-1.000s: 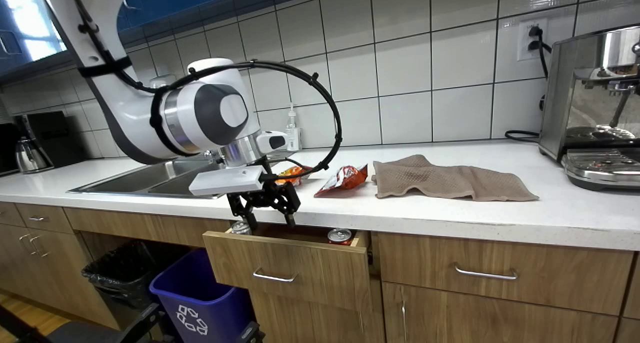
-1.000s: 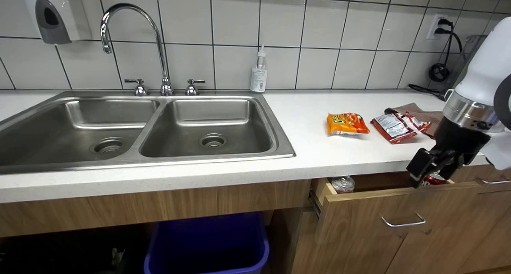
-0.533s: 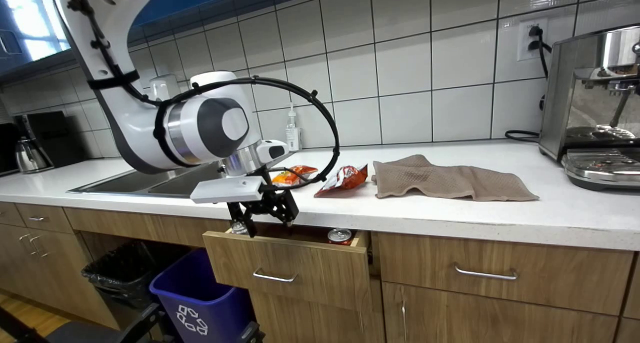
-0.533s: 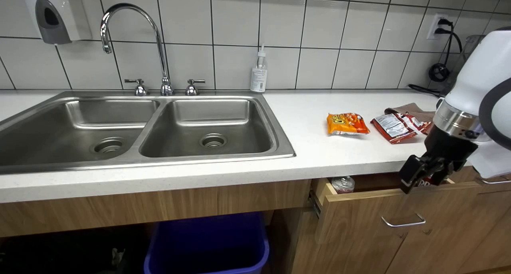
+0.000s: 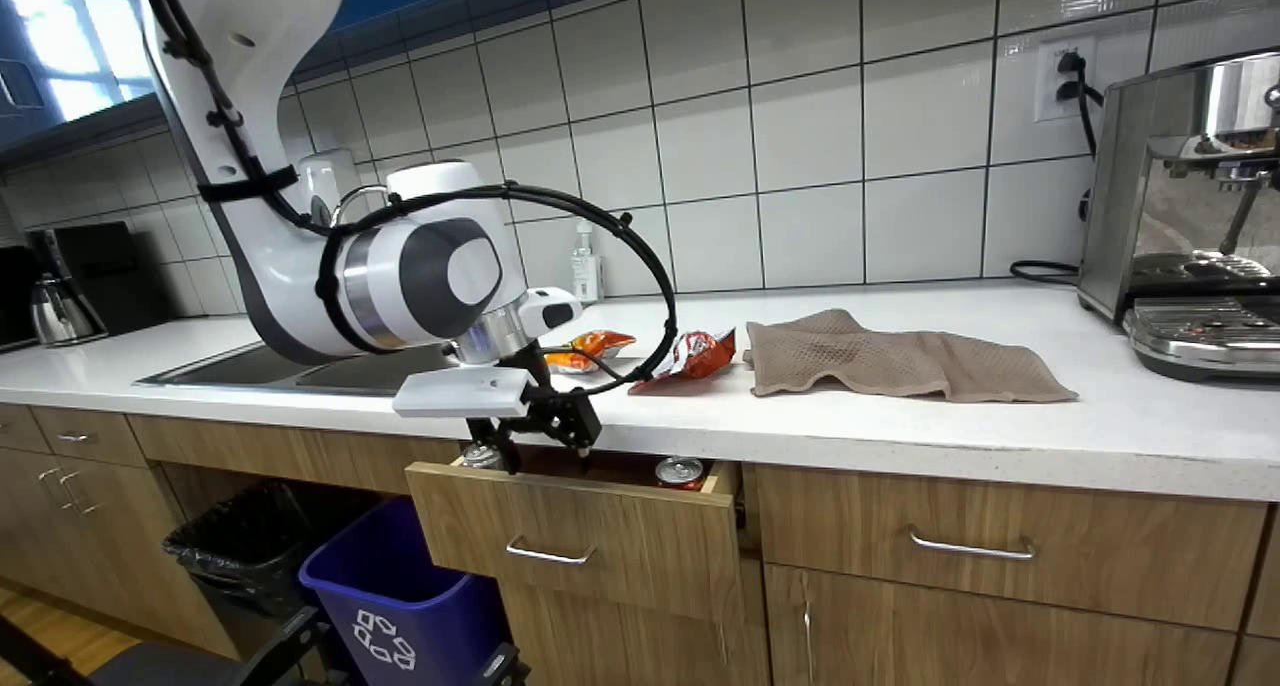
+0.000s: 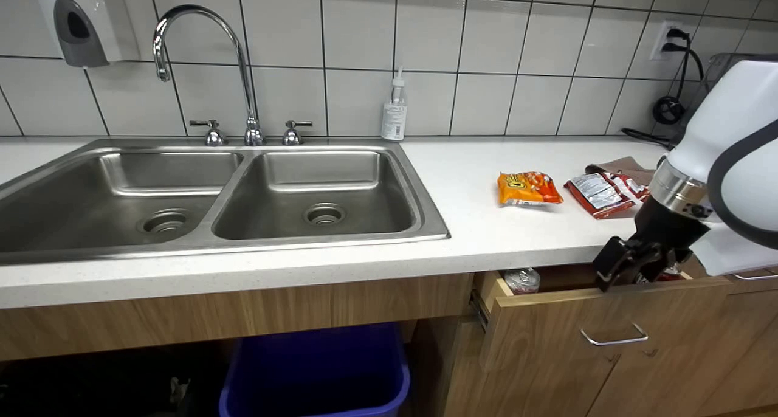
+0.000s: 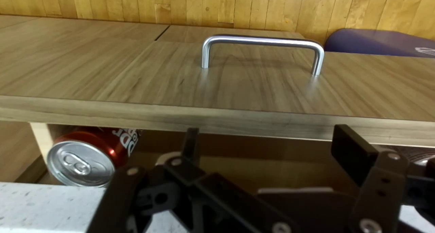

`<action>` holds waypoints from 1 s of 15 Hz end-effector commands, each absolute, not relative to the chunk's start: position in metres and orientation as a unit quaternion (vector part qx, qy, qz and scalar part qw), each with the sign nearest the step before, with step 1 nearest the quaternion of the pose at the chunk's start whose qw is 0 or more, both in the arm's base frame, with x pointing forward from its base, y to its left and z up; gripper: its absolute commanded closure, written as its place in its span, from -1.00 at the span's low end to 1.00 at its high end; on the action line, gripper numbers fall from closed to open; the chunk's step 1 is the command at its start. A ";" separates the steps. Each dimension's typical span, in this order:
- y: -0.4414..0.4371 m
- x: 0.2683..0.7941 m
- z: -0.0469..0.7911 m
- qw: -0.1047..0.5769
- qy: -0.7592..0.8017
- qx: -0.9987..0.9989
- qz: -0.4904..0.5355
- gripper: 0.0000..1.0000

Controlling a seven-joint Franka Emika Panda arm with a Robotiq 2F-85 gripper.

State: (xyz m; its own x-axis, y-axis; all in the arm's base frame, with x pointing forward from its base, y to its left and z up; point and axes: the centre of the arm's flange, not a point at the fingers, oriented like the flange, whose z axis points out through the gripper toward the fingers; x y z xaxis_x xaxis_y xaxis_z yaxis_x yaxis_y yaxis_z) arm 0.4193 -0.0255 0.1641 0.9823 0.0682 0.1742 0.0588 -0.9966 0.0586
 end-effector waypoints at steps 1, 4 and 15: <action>-0.025 0.430 0.154 0.026 0.022 0.994 0.100 -1.00; -0.027 0.436 0.149 0.025 0.012 0.995 0.099 -1.00; -0.032 0.456 0.144 0.024 -0.007 0.995 0.101 -1.00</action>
State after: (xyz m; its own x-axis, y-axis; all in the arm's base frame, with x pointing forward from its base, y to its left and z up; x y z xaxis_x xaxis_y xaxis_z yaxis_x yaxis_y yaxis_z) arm 0.4450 -0.0318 0.1497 0.9811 -0.0105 0.1934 -0.0204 -0.9986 0.0493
